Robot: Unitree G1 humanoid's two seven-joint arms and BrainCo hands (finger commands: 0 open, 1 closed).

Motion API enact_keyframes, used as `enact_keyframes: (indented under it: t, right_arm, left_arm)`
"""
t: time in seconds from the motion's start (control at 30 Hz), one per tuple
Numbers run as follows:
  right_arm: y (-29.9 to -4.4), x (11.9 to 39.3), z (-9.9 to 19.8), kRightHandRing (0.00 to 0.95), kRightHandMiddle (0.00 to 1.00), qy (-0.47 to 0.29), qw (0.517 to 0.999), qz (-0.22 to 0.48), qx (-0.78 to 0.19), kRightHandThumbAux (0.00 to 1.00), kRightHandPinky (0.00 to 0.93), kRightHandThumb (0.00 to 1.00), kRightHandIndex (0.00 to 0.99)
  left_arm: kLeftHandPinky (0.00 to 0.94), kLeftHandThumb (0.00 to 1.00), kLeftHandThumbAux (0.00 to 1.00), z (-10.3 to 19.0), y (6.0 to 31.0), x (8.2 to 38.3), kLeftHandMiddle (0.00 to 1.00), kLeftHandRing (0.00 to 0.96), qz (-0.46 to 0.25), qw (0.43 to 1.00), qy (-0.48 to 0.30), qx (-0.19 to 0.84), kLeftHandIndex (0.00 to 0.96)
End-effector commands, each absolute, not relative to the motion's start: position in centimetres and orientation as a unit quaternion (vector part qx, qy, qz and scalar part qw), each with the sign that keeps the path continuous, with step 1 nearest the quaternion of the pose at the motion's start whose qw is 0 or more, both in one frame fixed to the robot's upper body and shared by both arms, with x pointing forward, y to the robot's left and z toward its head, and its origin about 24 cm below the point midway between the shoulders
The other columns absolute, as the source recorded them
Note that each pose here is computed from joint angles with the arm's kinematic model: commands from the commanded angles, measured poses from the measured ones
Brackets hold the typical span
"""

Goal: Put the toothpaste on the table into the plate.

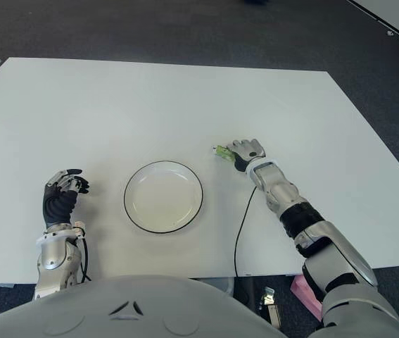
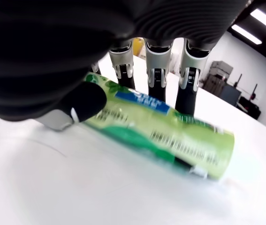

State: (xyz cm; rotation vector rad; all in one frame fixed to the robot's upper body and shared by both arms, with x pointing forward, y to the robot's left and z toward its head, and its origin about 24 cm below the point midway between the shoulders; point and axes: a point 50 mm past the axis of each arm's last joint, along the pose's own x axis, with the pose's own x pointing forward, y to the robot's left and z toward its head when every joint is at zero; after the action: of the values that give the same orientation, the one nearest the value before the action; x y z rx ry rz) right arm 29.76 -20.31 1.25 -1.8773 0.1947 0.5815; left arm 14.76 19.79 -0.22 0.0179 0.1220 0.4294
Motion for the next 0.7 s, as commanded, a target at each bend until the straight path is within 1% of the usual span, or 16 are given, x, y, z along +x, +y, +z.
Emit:
enact_keyframes:
  t: [0.03,0.17,0.2,0.23,0.3,0.53,0.7]
  right_arm:
    - [-20.7,24.7,-4.3,0.479,0.377,0.200,0.537,0.373,-0.729,0.430,0.523,0.920,0.269]
    - [-20.6,24.9,-4.0,0.494,0.436,0.190,0.549,0.370,-0.725,0.448,0.514,0.891,0.361]
    - [-20.6,24.9,-4.0,0.497,0.454,0.188,0.552,0.369,-0.724,0.537,0.511,0.836,0.385]
    - [-20.6,24.9,-4.0,0.498,0.461,0.185,0.558,0.365,-0.722,0.569,0.510,0.816,0.394]
    - [-20.6,25.0,-4.0,0.512,0.460,0.182,0.570,0.356,-0.718,0.628,0.521,0.837,0.426]
    - [-20.5,25.5,-3.7,0.582,0.482,0.172,0.602,0.334,-0.705,0.662,0.575,0.853,0.443]
    - [-20.5,25.7,-3.4,0.648,0.507,0.169,0.620,0.325,-0.694,0.663,0.646,0.856,0.438]
  left_arm:
    - [0.563,0.699,0.721,-0.4,19.8,14.7,0.606,0.586,0.217,0.974,0.071,0.004,0.435]
    - [0.571,0.698,0.721,-0.4,19.8,14.7,0.608,0.588,0.219,0.973,0.069,0.007,0.435]
    - [0.573,0.698,0.722,-0.4,19.8,14.7,0.612,0.591,0.219,0.973,0.069,0.007,0.435]
    - [0.573,0.698,0.722,-0.4,19.8,14.8,0.613,0.592,0.220,0.973,0.070,0.006,0.435]
    - [0.579,0.697,0.722,-0.4,19.8,14.8,0.622,0.599,0.220,0.973,0.071,0.005,0.435]
    - [0.578,0.697,0.722,-0.3,19.8,14.8,0.629,0.603,0.216,0.974,0.066,0.003,0.435]
    - [0.590,0.699,0.721,-0.3,19.8,14.9,0.619,0.601,0.218,0.974,0.063,0.004,0.436]
